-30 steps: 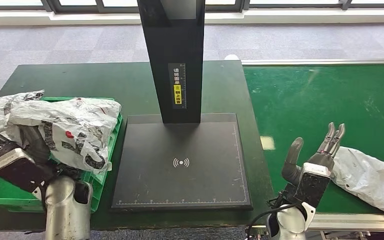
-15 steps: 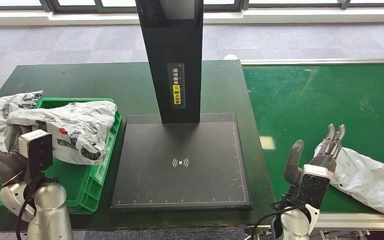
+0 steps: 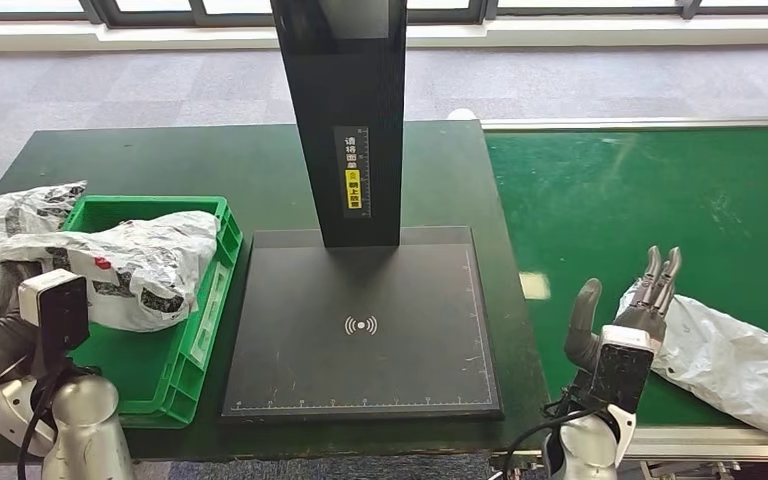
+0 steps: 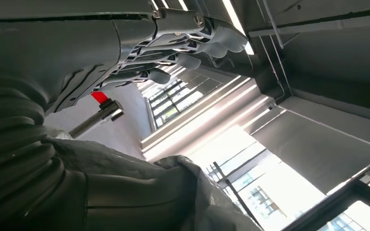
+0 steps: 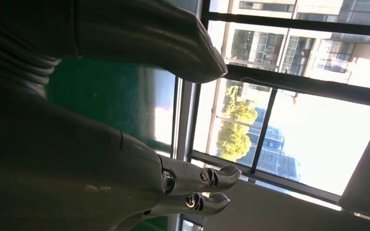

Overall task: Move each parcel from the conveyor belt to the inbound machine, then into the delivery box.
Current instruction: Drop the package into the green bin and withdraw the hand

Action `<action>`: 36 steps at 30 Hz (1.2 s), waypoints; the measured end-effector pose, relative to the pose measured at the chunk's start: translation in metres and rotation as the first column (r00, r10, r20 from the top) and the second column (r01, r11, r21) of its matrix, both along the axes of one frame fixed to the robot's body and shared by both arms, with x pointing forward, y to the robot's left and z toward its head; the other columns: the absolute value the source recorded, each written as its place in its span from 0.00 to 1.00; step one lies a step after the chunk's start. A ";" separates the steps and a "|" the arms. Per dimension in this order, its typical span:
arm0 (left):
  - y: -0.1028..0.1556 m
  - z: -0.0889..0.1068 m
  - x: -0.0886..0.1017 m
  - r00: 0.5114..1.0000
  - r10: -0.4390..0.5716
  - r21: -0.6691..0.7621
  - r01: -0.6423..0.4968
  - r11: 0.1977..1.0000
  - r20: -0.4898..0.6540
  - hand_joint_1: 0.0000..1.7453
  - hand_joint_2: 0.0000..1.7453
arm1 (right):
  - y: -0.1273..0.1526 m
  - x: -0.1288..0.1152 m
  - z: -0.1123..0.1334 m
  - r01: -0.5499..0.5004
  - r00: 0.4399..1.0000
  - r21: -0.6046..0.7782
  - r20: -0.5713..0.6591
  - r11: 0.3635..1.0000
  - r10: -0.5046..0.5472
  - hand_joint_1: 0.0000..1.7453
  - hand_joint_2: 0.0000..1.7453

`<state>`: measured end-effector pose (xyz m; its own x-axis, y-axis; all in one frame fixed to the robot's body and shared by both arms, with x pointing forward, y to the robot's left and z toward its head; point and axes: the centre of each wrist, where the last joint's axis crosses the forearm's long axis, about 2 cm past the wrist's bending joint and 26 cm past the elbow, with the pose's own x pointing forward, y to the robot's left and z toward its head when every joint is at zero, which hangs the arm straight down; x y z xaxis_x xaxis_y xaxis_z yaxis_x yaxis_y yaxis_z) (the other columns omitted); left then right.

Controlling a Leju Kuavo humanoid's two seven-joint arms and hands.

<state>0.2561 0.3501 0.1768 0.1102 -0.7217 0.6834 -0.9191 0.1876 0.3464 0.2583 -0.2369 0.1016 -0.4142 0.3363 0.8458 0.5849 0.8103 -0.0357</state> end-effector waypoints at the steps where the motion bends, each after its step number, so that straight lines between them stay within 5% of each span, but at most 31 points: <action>1: 0.001 -0.001 0.000 1.000 0.013 -0.001 -0.013 1.000 -0.018 0.00 1.00 | 0.000 0.000 -0.001 0.000 1.000 -0.001 -0.003 1.000 0.000 0.00 0.00; 10: -0.017 -0.030 0.013 0.941 0.099 -0.018 -0.111 0.994 -0.325 0.00 1.00 | -0.006 0.000 -0.010 -0.003 0.998 -0.060 -0.063 0.998 -0.001 0.00 0.00; 24: -0.037 -0.037 0.022 0.919 0.068 -0.058 -0.098 0.994 -0.389 0.00 1.00 | -0.016 0.001 -0.036 0.052 0.956 -0.199 -0.273 0.979 -0.106 0.00 0.00; 28: -0.038 -0.037 0.022 0.913 0.080 -0.066 -0.115 0.991 -0.400 0.00 1.00 | -0.029 -0.001 -0.046 0.126 0.852 -0.380 -0.432 0.916 -0.296 0.00 0.00; 36: -0.037 -0.030 0.019 0.917 0.106 -0.083 -0.149 0.985 -0.386 0.00 1.00 | -0.047 0.000 -0.076 0.061 0.524 -0.584 -0.672 0.810 -0.524 0.00 0.00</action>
<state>0.2756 0.3126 0.1466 0.4619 -0.6083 0.6455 -0.7418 0.1339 0.6571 0.2584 -0.2839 0.0260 0.5223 0.7129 0.4680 0.3258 0.3403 -0.8821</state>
